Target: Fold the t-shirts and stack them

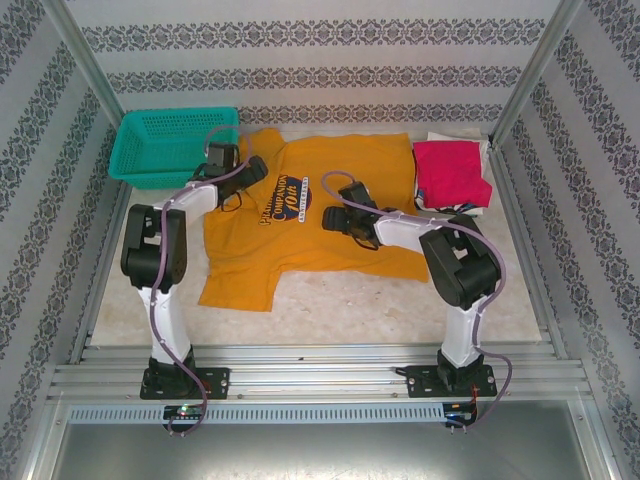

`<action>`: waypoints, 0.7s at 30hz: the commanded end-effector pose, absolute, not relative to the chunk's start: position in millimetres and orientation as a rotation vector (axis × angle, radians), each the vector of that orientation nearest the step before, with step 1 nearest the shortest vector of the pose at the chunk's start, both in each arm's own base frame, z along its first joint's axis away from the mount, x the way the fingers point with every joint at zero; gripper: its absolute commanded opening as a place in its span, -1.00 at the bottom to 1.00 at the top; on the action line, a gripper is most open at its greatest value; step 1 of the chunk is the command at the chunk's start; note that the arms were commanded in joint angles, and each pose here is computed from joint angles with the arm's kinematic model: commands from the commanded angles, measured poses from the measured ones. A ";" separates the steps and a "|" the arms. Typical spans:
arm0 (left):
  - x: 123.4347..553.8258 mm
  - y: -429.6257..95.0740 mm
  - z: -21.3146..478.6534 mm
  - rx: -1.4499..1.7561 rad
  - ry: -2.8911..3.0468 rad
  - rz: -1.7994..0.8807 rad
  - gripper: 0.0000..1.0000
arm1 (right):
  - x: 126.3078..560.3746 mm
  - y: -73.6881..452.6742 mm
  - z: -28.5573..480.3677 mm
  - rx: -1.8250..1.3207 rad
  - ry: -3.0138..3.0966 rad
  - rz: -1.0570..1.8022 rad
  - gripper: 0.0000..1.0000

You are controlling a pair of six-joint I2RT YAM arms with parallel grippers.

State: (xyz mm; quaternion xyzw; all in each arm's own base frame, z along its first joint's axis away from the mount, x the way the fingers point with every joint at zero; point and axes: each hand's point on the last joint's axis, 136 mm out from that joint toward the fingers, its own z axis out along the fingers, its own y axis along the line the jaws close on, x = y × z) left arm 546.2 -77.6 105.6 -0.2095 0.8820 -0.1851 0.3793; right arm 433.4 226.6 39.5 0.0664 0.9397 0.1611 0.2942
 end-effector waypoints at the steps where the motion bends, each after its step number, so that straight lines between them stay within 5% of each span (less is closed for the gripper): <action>1: 537.1 -96.1 152.7 -0.446 2.143 -0.523 0.99 | 438.2 215.2 34.7 0.258 2.547 0.431 0.59; 14: 461.6 -156.4 136.8 -0.288 2.247 -0.557 1.00 | 353.7 114.0 1.9 0.685 2.627 0.331 0.56; 21: 434.8 -187.2 128.0 -0.236 2.302 -0.634 0.97 | 364.7 140.4 38.2 0.473 2.558 0.515 0.56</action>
